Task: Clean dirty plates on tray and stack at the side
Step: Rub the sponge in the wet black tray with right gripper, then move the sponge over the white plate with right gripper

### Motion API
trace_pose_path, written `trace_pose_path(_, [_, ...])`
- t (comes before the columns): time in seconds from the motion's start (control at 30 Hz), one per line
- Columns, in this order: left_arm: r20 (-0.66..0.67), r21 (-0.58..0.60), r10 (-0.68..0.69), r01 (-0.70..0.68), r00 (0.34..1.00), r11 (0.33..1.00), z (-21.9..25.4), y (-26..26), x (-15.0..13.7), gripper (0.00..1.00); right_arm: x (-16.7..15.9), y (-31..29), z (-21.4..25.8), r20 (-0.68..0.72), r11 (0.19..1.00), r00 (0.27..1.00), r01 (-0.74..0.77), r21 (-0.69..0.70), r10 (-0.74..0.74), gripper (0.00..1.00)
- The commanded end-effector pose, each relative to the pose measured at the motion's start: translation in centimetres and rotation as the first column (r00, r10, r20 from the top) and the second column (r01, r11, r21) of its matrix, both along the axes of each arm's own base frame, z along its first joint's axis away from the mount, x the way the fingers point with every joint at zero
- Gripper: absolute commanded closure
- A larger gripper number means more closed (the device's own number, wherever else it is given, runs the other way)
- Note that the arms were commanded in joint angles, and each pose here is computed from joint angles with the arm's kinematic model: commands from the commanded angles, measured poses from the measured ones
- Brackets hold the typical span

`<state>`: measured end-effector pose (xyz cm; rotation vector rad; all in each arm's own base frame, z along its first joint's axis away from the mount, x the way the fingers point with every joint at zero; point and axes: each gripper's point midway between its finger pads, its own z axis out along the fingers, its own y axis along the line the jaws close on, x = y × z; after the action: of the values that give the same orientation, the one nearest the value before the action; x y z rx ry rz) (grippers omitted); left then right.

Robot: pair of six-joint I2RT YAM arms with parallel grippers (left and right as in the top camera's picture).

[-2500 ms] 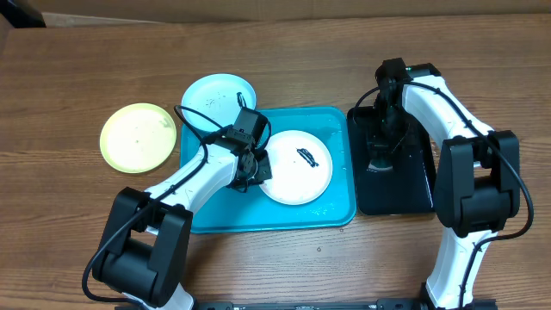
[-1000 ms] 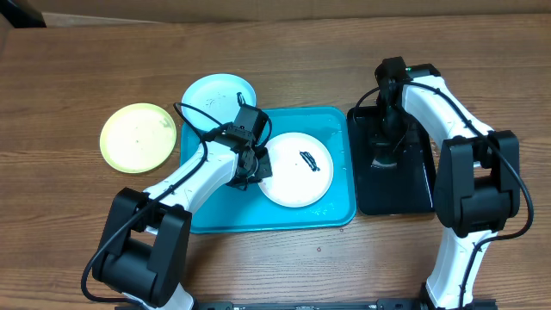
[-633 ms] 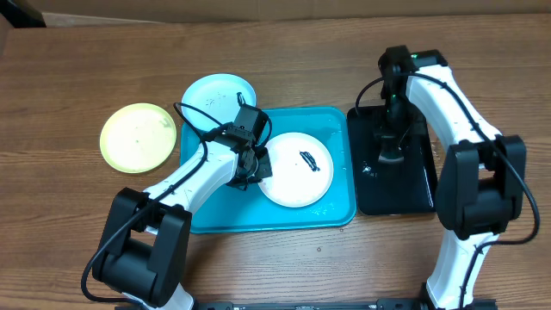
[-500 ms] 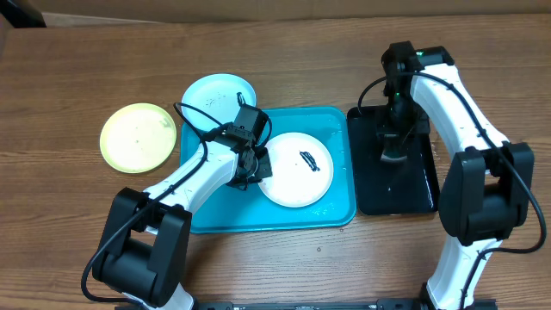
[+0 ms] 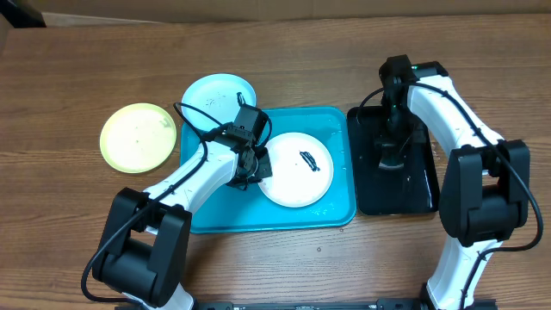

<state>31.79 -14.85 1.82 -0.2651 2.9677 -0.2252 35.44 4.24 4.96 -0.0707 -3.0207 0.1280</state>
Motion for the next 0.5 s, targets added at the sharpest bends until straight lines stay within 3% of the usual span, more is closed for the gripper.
trace_pose_path(0.0, [0.004,0.020,-0.013,0.013,1.000,1.000,-0.3,0.1,0.2,0.96,1.9,-0.1,3.4,0.087,1.000,0.996,0.000,0.003,0.000,0.96])
trace_pose_path(0.23, [0.002,0.018,-0.004,0.004,1.000,1.000,-0.4,0.1,0.2,0.96,1.9,1.5,7.0,0.084,0.996,0.996,0.003,0.092,-0.011,0.96])
trace_pose_path(0.47, [0.004,0.014,0.009,-0.009,1.000,1.000,-0.3,0.0,0.3,0.96,1.3,7.8,8.4,0.051,0.901,0.999,-0.027,0.433,0.006,0.96])
